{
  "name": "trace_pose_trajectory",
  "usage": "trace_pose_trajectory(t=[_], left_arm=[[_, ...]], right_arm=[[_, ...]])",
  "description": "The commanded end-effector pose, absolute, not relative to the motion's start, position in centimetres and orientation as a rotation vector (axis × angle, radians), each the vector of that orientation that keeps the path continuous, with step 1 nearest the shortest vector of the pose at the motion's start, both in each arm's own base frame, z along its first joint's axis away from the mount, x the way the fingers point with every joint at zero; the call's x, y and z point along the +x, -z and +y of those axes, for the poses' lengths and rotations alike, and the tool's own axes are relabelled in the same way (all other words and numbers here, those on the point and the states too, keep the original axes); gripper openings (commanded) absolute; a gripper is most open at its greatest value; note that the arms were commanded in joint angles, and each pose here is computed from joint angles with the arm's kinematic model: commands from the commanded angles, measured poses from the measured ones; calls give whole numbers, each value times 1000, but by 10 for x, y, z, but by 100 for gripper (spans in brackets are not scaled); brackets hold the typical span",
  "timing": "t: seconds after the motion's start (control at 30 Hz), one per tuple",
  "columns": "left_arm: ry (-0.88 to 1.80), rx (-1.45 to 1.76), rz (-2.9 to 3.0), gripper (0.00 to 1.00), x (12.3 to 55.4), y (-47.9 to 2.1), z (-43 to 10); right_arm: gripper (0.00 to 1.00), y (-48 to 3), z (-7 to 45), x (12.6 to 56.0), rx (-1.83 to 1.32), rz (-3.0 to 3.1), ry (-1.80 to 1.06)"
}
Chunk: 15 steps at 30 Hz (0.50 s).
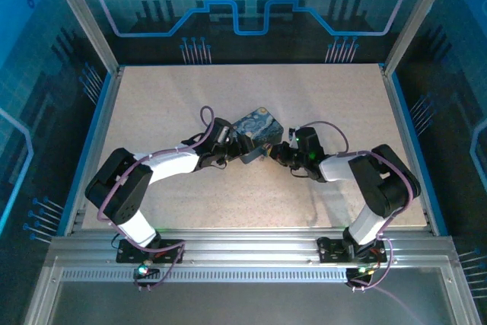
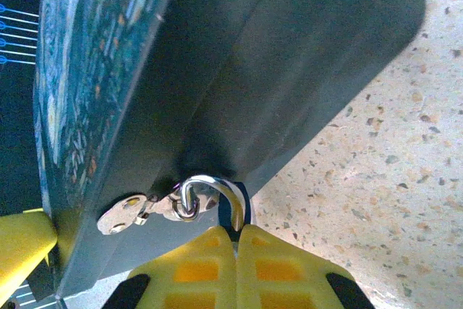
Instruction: Unlock the padlock with the key
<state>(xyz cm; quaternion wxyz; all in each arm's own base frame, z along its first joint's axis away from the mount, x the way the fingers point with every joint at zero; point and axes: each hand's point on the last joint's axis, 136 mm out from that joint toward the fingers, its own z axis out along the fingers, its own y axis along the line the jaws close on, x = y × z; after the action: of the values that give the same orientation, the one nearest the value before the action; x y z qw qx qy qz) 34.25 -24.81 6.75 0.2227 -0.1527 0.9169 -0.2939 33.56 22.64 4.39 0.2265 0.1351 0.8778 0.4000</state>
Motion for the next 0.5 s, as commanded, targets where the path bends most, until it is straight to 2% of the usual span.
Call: trace_pose_trajectory(t=[0.0, 0.47], left_arm=[[727, -403, 2605, 80, 328, -46, -242], [704, -402, 2611, 81, 325, -40, -238]], right_arm=[[0, -42, 221, 344, 397, 2438, -1049], [0, -50, 207, 356, 481, 2403, -985]])
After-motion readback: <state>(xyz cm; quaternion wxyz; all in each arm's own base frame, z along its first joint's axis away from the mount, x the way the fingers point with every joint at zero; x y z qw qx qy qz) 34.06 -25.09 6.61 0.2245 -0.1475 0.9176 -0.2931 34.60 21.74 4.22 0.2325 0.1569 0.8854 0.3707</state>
